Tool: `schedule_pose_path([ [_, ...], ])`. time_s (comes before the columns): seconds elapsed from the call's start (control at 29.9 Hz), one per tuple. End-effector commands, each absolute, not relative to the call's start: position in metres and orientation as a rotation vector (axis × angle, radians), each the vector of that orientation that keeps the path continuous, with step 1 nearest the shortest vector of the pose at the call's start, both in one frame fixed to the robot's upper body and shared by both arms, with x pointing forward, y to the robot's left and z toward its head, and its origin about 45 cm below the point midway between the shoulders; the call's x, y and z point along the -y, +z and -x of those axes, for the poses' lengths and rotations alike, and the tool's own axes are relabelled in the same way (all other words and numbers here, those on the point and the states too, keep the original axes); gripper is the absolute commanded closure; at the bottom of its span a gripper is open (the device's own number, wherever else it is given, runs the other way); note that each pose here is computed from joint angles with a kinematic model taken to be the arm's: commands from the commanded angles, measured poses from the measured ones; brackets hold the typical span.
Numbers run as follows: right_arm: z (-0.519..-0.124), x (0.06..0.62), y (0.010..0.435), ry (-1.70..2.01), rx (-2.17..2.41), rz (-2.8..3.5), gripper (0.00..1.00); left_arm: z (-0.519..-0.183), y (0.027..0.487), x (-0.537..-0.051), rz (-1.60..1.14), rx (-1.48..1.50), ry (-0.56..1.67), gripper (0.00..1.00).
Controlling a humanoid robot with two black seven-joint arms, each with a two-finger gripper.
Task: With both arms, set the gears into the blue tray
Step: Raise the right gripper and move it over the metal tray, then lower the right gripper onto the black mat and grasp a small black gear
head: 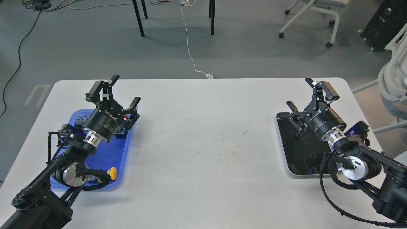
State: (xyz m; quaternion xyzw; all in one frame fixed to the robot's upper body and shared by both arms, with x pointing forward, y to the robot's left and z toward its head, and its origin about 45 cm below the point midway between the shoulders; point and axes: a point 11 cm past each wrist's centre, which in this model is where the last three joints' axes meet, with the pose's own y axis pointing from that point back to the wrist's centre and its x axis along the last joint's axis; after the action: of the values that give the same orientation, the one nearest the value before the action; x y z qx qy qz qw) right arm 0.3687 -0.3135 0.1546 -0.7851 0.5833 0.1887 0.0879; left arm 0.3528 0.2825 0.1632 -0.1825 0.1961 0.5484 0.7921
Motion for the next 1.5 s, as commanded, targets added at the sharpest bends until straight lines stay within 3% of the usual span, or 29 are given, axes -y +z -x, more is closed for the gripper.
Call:
schedule_pose_path([
  [0.0,-0.371,0.312,0.157,0.549,-1.729,2.347,0.01,-0.353,0.163,-0.276,0.409,-0.434,1.175,0.02],
  [0.64,-0.389,0.298,0.187,0.384,-1.639,2.496,0.01,-0.36,0.169,-0.285,0.4,-0.415,1.186,0.02],
  [1.04,-0.379,0.338,0.284,-0.767,-1.152,3.403,0.01,-0.359,0.173,-0.285,0.406,-0.39,1.175,0.02],
  [1.24,-0.366,0.359,0.273,-1.332,-0.699,3.753,0.01,-0.359,0.174,-0.281,0.412,-0.39,1.17,0.02],
  [1.47,-0.349,0.389,0.252,-1.911,0.144,3.931,0.02,-0.357,0.173,-0.285,0.405,-0.388,1.175,0.02],
])
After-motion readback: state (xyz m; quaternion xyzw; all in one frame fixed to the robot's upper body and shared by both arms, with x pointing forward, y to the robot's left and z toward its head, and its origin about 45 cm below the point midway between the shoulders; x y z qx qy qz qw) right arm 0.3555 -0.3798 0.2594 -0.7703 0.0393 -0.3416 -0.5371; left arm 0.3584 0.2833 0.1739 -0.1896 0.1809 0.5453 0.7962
